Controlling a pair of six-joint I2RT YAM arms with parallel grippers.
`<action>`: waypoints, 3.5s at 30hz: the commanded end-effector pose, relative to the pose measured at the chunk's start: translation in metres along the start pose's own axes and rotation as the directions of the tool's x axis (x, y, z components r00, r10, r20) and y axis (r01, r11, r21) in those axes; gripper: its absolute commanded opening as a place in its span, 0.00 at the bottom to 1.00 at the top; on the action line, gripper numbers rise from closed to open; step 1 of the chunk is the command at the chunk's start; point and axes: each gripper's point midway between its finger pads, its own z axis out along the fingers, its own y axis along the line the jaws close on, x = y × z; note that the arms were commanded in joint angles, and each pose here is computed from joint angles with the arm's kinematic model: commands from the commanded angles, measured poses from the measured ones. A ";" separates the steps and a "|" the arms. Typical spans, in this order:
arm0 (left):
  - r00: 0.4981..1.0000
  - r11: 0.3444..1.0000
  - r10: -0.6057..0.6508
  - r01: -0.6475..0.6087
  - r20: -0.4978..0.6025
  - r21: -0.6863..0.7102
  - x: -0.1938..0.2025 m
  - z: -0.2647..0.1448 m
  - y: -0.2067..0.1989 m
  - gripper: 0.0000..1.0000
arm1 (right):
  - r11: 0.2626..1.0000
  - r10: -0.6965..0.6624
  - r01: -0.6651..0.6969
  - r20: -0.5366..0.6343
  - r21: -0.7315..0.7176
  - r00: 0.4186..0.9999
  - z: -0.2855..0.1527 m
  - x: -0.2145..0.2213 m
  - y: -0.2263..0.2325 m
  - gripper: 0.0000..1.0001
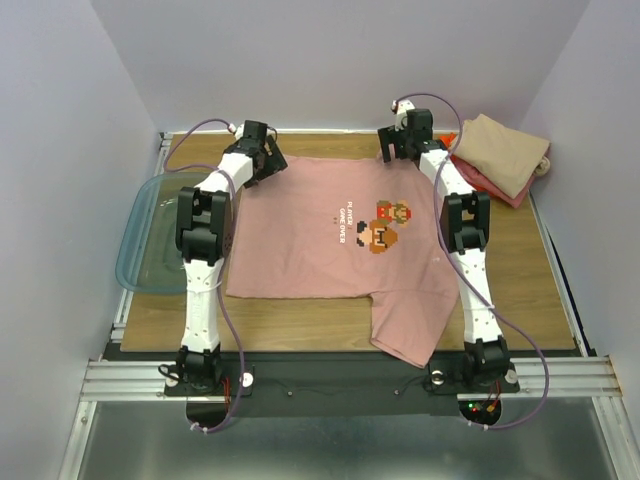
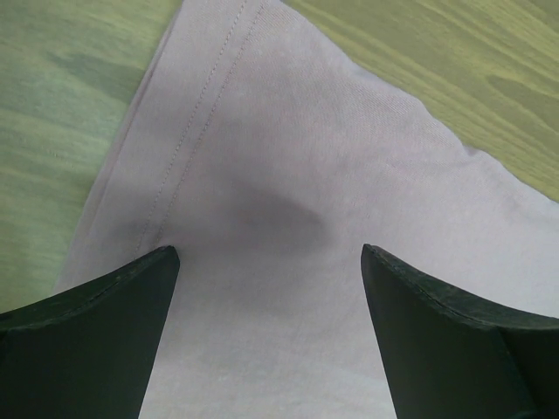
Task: Fold and stack the t-shirts
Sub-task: Flatten the tshirt out, then fold the tshirt
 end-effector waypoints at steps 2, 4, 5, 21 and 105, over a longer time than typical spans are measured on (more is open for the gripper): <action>1.000 0.999 0.022 -0.021 -0.018 0.050 -0.014 -0.006 -0.009 0.98 | 0.997 -0.066 0.064 0.057 0.048 0.996 0.006 -0.012 -0.013 1.00; 1.000 0.992 0.026 -0.025 -0.011 0.124 -0.026 -0.023 -0.028 0.98 | 0.997 -0.071 0.067 0.109 0.040 0.991 -0.007 -0.038 -0.013 1.00; 1.000 0.989 0.027 -0.026 -0.002 0.147 -0.031 -0.032 -0.034 0.98 | 0.997 -0.064 0.060 0.122 0.039 0.990 -0.012 -0.046 -0.014 1.00; 0.987 0.988 -0.061 0.039 0.147 0.147 0.051 -0.262 0.009 0.98 | 0.954 0.299 -0.300 0.148 -0.019 0.943 -0.294 -0.073 0.069 1.00; 0.943 0.901 -0.313 0.334 0.117 -0.278 0.199 -0.236 0.198 0.00 | 0.950 0.307 -0.200 -0.594 0.241 0.743 -0.507 0.324 0.194 0.93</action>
